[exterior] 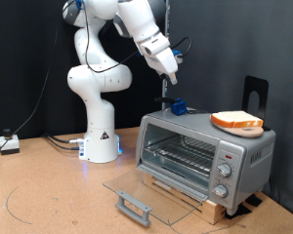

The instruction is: Make a piece of toast with the oven

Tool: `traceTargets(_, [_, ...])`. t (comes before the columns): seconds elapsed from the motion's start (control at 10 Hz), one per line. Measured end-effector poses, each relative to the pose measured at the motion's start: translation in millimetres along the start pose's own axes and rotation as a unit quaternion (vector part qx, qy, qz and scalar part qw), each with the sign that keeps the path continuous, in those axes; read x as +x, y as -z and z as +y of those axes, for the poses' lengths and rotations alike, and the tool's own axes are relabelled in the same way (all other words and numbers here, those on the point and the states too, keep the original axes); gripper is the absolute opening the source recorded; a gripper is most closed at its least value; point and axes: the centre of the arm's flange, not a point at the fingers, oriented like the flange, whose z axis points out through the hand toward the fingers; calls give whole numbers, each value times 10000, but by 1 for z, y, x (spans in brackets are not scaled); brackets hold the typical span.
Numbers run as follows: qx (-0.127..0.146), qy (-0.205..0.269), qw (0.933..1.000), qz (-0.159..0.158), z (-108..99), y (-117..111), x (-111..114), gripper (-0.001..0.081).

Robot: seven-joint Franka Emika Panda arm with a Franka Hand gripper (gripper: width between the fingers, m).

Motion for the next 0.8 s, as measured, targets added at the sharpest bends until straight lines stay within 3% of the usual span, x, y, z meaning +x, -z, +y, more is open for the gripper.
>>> traceTargets(0.8, [140, -65, 9994, -307, 2, -60, 14, 807])
